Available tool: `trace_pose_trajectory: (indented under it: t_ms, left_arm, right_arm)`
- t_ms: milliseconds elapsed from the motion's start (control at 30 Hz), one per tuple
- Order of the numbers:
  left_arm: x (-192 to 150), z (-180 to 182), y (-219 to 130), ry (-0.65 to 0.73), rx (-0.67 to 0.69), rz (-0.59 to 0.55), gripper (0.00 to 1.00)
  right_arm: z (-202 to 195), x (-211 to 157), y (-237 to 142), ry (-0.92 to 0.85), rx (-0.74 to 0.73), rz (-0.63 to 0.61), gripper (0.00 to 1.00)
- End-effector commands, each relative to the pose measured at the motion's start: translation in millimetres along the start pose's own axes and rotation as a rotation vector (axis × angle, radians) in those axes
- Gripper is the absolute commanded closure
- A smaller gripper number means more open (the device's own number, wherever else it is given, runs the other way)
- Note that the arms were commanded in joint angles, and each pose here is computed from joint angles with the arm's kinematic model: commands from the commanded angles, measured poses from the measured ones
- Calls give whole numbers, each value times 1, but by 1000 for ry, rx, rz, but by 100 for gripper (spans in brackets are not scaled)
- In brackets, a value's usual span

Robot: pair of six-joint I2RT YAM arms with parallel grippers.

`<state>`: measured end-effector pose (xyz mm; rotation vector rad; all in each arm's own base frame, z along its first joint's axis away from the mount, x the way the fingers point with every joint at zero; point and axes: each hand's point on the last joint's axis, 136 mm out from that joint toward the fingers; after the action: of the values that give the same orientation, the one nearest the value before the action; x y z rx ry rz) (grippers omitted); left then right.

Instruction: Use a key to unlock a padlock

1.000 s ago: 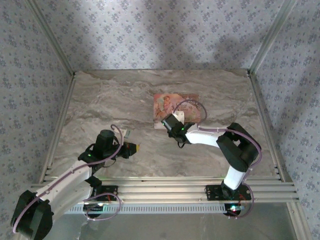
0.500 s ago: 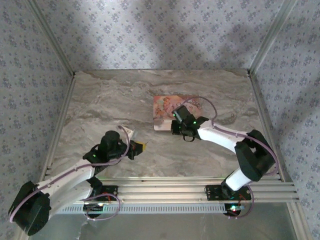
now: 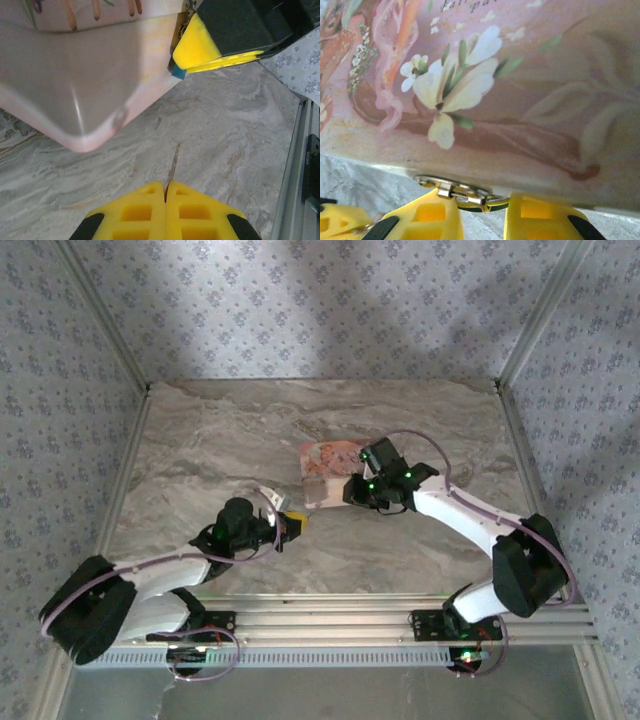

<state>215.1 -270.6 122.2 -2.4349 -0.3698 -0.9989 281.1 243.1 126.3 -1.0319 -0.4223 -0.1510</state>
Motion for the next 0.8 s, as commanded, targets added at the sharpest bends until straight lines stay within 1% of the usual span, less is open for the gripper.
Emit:
trace_pose_trajectory:
  t_ms: [0,100,267,433,767]
  left_arm:
    - [25,-26,7,59,-126,-91,100]
    - [30,-32,16,71,-154,-96,100]
    - [31,-41,33,95,-176,-72,100]
    - [33,-45,44,94,-197,-70,100]
    - [28,-37,60,25,-196,-41,100]
  right_arm:
    - [28,20,-25,28,131,-49,100]
    - [29,20,-28,72,161,-36,100]
    - [34,23,-34,119,205,-36,100]
    - [34,24,-35,153,215,-40,100]
    - [33,27,-34,188,216,-61,100]
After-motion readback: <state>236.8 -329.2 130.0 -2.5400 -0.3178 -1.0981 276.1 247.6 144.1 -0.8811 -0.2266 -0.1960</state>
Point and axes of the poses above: each hand's point on the last joint's axis, 136 mm out from that joint toward the fingers, its own y axis out along the fingers, its own z axis along the line the jaws close on, x = y × z, and after that the axes turned 13 degrees about -y, right-handed
